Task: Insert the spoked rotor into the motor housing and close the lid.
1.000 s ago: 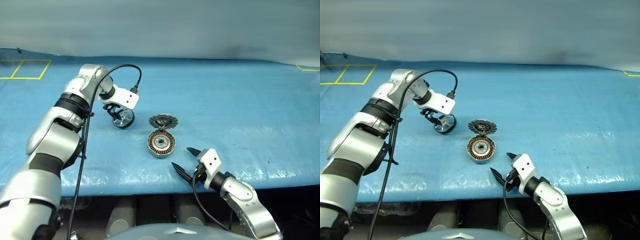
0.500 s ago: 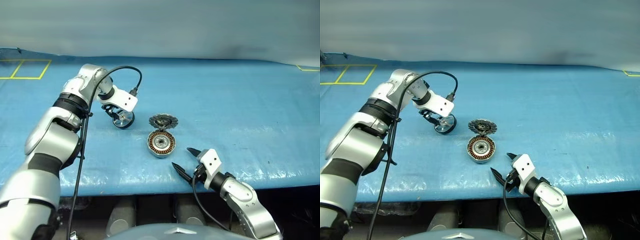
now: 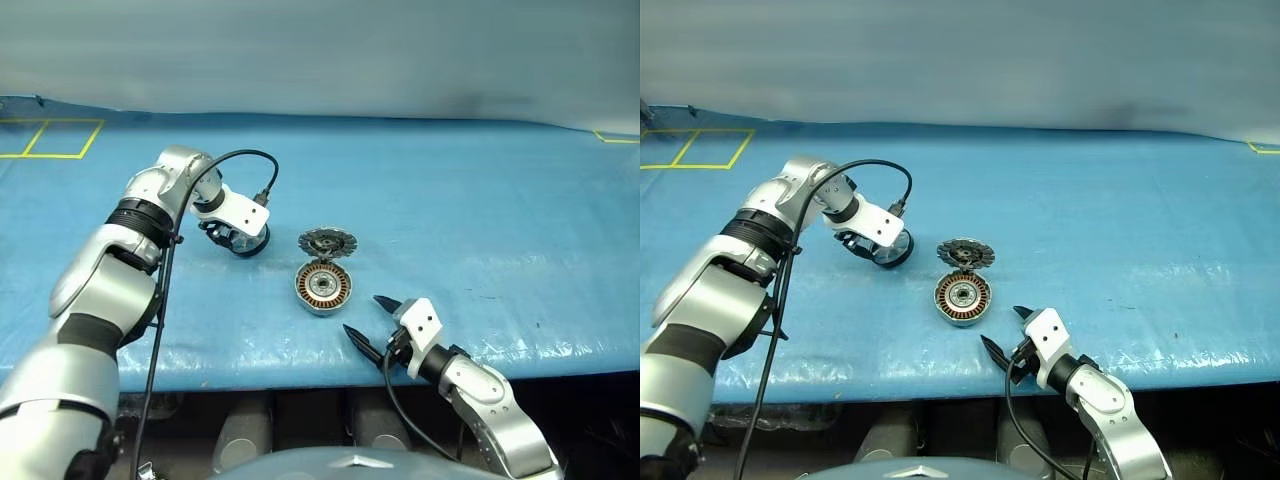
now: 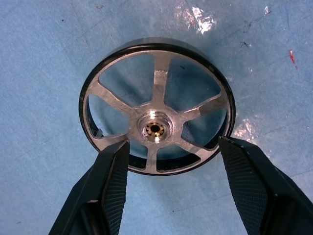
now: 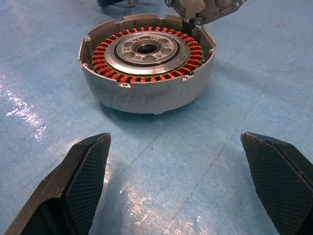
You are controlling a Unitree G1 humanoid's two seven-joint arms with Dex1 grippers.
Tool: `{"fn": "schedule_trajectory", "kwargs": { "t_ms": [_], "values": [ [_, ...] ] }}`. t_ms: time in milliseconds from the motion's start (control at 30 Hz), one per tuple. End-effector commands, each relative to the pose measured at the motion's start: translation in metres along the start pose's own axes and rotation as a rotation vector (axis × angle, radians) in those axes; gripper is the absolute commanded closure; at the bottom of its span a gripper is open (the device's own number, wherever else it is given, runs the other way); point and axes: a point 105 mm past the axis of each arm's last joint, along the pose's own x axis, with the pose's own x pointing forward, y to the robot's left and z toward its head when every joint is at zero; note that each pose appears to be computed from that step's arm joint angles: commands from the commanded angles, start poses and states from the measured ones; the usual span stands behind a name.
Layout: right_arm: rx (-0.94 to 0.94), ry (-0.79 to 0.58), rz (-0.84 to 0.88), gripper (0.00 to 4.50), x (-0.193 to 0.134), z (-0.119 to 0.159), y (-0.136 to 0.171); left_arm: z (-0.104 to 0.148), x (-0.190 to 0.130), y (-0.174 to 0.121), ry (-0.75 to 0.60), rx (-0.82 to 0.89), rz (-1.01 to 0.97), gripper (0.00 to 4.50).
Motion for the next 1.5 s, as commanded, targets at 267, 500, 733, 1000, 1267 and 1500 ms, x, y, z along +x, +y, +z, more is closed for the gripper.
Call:
{"fn": "schedule_trajectory", "kwargs": {
  "t_ms": [267,500,733,1000,1267,1500],
  "values": [
    [-0.020,-0.043,-0.008,0.00,-0.001,0.012,0.001,0.004,0.003,0.015,0.013,-0.008,0.096,1.54],
    [-0.020,-0.047,-0.014,0.00,-0.001,0.013,0.000,0.006,-0.003,0.021,0.017,-0.003,0.103,3.62],
    [-0.021,-0.048,-0.019,0.00,-0.001,0.013,-0.001,0.006,-0.003,0.022,0.018,-0.002,0.102,4.49],
    [-0.022,-0.049,-0.015,0.00,0.000,0.013,0.000,0.002,-0.009,0.020,0.012,-0.011,0.097,4.49],
    [-0.024,-0.066,-0.011,0.00,0.003,0.017,0.000,0.004,-0.024,0.016,-0.061,-0.001,0.144,4.49],
    [-0.012,-0.068,-0.001,0.00,0.006,0.015,0.004,0.011,-0.031,-0.010,-0.131,0.020,0.214,4.49]
  ]
}}
